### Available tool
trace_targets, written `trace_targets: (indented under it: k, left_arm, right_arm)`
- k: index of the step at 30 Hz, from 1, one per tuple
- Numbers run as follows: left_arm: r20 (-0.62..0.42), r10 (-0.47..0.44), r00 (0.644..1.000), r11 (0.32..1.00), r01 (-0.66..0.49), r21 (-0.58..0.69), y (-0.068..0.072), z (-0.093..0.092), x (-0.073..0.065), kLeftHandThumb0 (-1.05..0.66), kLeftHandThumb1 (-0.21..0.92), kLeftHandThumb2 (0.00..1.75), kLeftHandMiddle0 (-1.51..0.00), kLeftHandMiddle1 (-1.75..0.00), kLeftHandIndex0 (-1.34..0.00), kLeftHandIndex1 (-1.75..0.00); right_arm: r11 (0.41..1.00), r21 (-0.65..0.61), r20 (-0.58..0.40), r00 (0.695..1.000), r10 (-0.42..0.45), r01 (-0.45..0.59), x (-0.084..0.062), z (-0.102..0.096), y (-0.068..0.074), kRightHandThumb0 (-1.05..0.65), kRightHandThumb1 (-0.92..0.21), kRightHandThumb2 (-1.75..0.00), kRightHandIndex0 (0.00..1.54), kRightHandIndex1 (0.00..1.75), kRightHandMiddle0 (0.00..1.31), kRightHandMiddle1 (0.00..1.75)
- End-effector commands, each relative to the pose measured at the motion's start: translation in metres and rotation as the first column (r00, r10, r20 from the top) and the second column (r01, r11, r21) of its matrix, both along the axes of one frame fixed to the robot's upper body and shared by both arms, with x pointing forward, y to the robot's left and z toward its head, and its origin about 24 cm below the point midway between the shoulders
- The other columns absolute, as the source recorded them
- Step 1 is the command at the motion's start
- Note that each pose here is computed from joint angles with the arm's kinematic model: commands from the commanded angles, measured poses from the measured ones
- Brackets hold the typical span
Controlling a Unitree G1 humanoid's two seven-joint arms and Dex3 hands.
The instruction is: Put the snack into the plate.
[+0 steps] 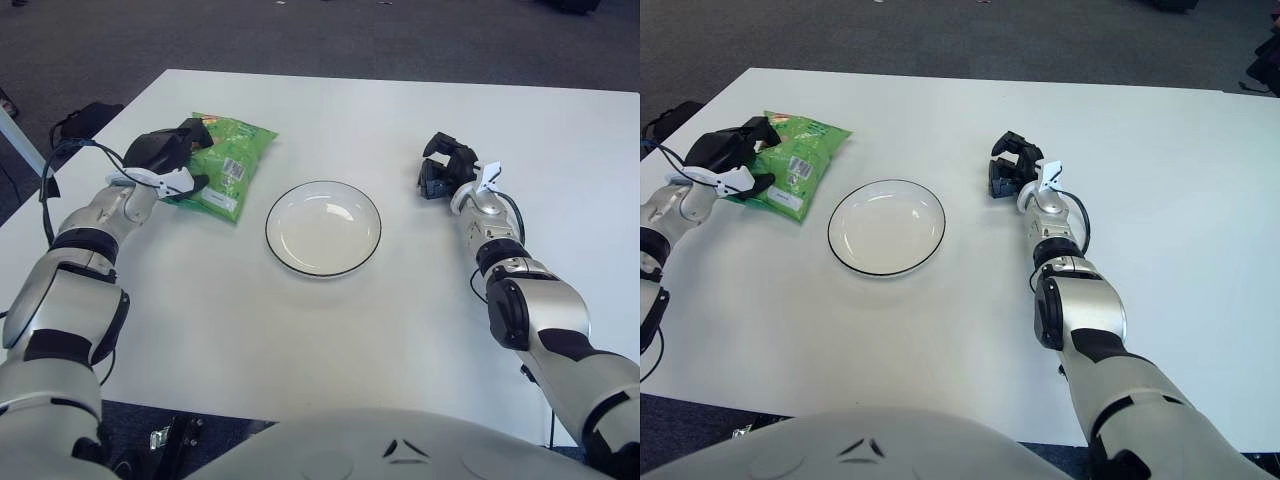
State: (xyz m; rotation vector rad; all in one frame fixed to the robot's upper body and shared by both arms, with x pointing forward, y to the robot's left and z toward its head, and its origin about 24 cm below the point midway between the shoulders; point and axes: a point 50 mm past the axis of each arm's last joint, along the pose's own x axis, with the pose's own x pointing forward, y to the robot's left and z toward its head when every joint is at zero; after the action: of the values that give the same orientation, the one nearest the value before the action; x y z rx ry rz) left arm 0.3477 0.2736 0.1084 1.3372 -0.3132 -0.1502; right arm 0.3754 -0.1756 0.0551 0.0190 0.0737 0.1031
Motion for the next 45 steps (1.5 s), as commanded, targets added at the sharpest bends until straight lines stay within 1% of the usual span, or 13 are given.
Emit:
trace_targets:
  k: [1,8,16,20,21,24,27,28,29,31,36,40,45]
  left_arm:
    - [-0.055,-0.037,0.998,0.998,0.039,0.045,0.006,-0.004,-0.007,0.00,0.16,1.45,-0.80,-1.58,-0.50,-1.75]
    - [-0.060,-0.105,0.993,0.990,0.110,0.091,0.010,0.010,-0.010,0.00,0.16,1.46,-0.79,-1.60,-0.51,-1.75]
    - [-0.014,-0.047,0.999,0.989,0.049,0.137,0.014,0.020,-0.004,0.00,0.19,1.42,-0.70,-1.62,-0.54,-1.75]
    - [0.034,-0.020,0.999,0.989,0.015,0.145,0.016,0.025,-0.002,0.00,0.50,1.03,-0.41,-1.71,-0.46,-1.58]
    - [0.051,-0.012,0.999,0.990,0.004,0.142,0.017,0.026,-0.002,0.00,0.61,0.90,-0.33,-1.69,-0.39,-1.63]
    - [0.109,0.012,0.994,0.991,-0.026,0.130,0.019,0.030,-0.002,-0.23,0.80,0.64,-0.13,-1.37,-0.29,-1.68]
    - [0.167,0.027,0.986,0.992,-0.048,0.119,0.020,0.033,-0.002,-0.30,0.88,0.55,-0.04,-1.18,-0.22,-1.72]
    - [0.184,0.032,0.982,0.992,-0.054,0.117,0.020,0.034,-0.002,-0.24,0.79,0.67,-0.03,-1.15,-0.18,-1.65]
    - [0.222,0.041,0.974,0.990,-0.069,0.122,0.020,0.037,-0.001,-0.14,0.62,0.92,-0.02,-1.09,-0.13,-1.53]
    - [0.281,0.053,0.958,0.986,-0.095,0.137,0.020,0.040,0.000,0.01,0.45,1.21,-0.01,-1.01,-0.08,-1.40]
    - [0.388,0.070,0.919,0.971,-0.152,0.184,0.020,0.046,0.001,0.10,0.38,1.40,0.00,-0.86,-0.10,-1.31]
    - [0.496,0.080,0.864,0.946,-0.223,0.236,0.016,0.057,0.005,0.12,0.38,1.42,0.00,-0.64,-0.18,-1.29]
    - [0.566,0.098,0.819,0.925,-0.285,0.252,0.015,0.061,0.007,0.07,0.37,1.41,0.00,-0.57,-0.24,-1.30]
  right_arm:
    - [1.000,0.010,-0.174,0.985,0.003,-0.001,-0.017,-0.038,0.004,-0.01,0.01,-1.68,0.87,1.75,0.63,1.69]
    - [1.000,0.002,-0.178,0.984,0.003,-0.003,-0.017,-0.038,0.004,-0.01,0.00,-1.66,0.87,1.75,0.65,1.66]
    - [1.000,-0.006,-0.185,0.983,0.002,-0.003,-0.017,-0.039,0.004,-0.01,-0.01,-1.65,0.87,1.75,0.64,1.66]
    - [1.000,-0.007,-0.185,0.983,0.003,-0.004,-0.017,-0.039,0.004,-0.01,0.00,-1.67,0.87,1.75,0.63,1.68]
    - [1.000,-0.008,-0.186,0.983,0.003,-0.005,-0.017,-0.039,0.004,-0.01,0.01,-1.68,0.87,1.75,0.63,1.70]
    - [1.000,-0.012,-0.187,0.982,0.007,-0.010,-0.017,-0.039,0.004,-0.01,0.01,-1.69,0.87,1.75,0.62,1.73]
    - [1.000,-0.016,-0.189,0.982,0.011,-0.014,-0.017,-0.039,0.004,-0.01,0.00,-1.68,0.86,1.75,0.61,1.74]
    - [1.000,-0.017,-0.190,0.982,0.012,-0.015,-0.017,-0.039,0.004,-0.01,0.00,-1.68,0.86,1.74,0.61,1.74]
    - [1.000,-0.018,-0.191,0.981,0.014,-0.018,-0.017,-0.039,0.004,-0.01,-0.01,-1.68,0.86,1.74,0.60,1.74]
    - [1.000,-0.018,-0.195,0.981,0.016,-0.020,-0.017,-0.039,0.004,-0.01,-0.01,-1.67,0.86,1.72,0.60,1.75]
    - [1.000,-0.020,-0.206,0.978,0.017,-0.021,-0.017,-0.039,0.004,-0.01,-0.01,-1.66,0.86,1.69,0.60,1.75]
    - [0.999,-0.028,-0.222,0.975,0.021,-0.028,-0.017,-0.040,0.005,-0.01,-0.01,-1.65,0.87,1.68,0.60,1.75]
    - [0.998,-0.045,-0.229,0.973,0.027,-0.038,-0.016,-0.040,0.006,-0.01,-0.01,-1.66,0.87,1.70,0.60,1.75]
